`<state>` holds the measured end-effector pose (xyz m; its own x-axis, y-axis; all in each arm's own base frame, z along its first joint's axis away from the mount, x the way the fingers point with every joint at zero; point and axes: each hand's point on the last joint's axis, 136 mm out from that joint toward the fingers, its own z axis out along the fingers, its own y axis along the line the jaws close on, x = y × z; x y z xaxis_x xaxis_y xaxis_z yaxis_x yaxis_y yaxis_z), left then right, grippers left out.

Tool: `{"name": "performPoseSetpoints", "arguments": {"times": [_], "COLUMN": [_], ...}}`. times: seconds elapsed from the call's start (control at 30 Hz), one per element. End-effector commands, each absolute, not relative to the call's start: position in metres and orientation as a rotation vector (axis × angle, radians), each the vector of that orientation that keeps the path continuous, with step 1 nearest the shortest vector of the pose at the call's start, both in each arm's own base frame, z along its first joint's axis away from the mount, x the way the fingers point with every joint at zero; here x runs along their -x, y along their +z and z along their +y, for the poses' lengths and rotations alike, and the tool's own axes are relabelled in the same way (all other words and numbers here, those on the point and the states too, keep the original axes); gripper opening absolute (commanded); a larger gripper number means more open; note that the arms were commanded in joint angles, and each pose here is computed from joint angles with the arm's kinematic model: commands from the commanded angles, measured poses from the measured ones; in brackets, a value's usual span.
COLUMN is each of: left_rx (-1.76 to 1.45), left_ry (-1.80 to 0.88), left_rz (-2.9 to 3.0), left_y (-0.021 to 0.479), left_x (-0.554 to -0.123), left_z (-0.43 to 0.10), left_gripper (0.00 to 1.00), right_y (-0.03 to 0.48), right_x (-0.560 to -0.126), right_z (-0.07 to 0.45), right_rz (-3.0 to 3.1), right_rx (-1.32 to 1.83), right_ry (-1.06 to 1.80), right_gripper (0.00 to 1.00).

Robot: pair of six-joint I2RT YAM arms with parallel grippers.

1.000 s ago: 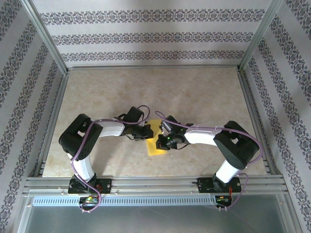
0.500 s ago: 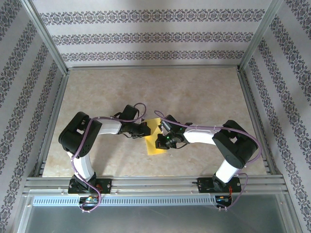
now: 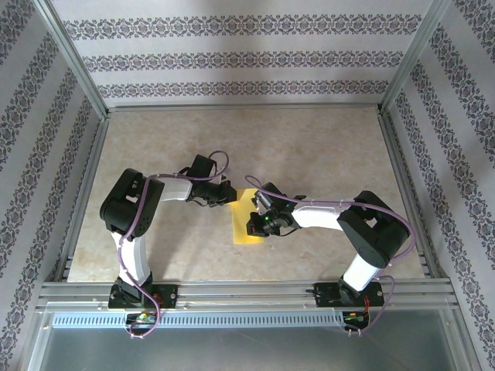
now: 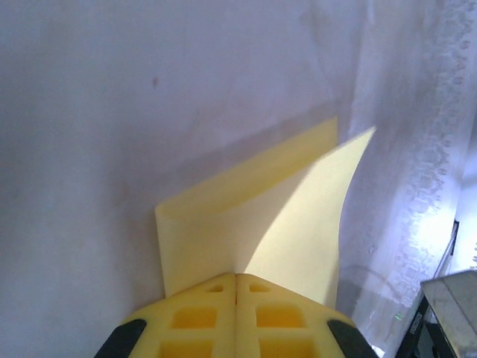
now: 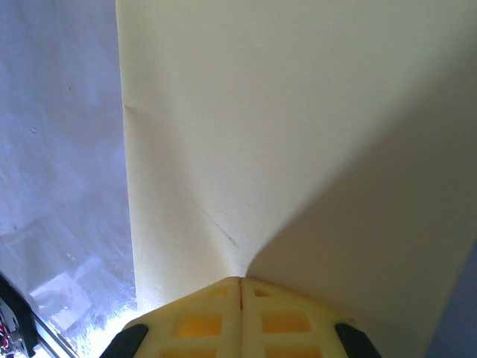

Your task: Fold a paper plane with a square sheet of paper (fold left side to right side)

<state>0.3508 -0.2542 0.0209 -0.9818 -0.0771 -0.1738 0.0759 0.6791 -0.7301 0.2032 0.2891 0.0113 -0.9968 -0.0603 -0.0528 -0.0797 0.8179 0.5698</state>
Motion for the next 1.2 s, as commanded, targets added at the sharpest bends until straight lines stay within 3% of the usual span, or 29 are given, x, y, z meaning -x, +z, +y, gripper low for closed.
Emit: {"name": "performPoseSetpoints", "arguments": {"times": [0.0,0.6,0.87,1.17], "left_rx": [0.038,0.013,-0.006,-0.004], "left_ry": [-0.968,-0.907,-0.917,-0.973], "left_rz": [2.651,2.614,2.521,2.604], "left_y": [0.008,0.023,0.066,0.078], "left_x": [-0.393,-0.436,-0.413,-0.322], "left_z": [-0.224,-0.22,-0.213,-0.218], "left_gripper": [0.04,0.04,0.04,0.05], "right_y": [-0.038,-0.036,-0.016,0.057], "right_x": [-0.166,-0.169,-0.185,-0.225], "right_z": [0.236,0.241,0.26,0.306], "right_rz": [3.187,3.168,3.077,2.822], "right_rx": [0.046,0.013,0.004,0.027], "right_ry": [0.562,0.578,0.695,0.986], "right_gripper": [0.0,0.0,0.0,0.28]}}
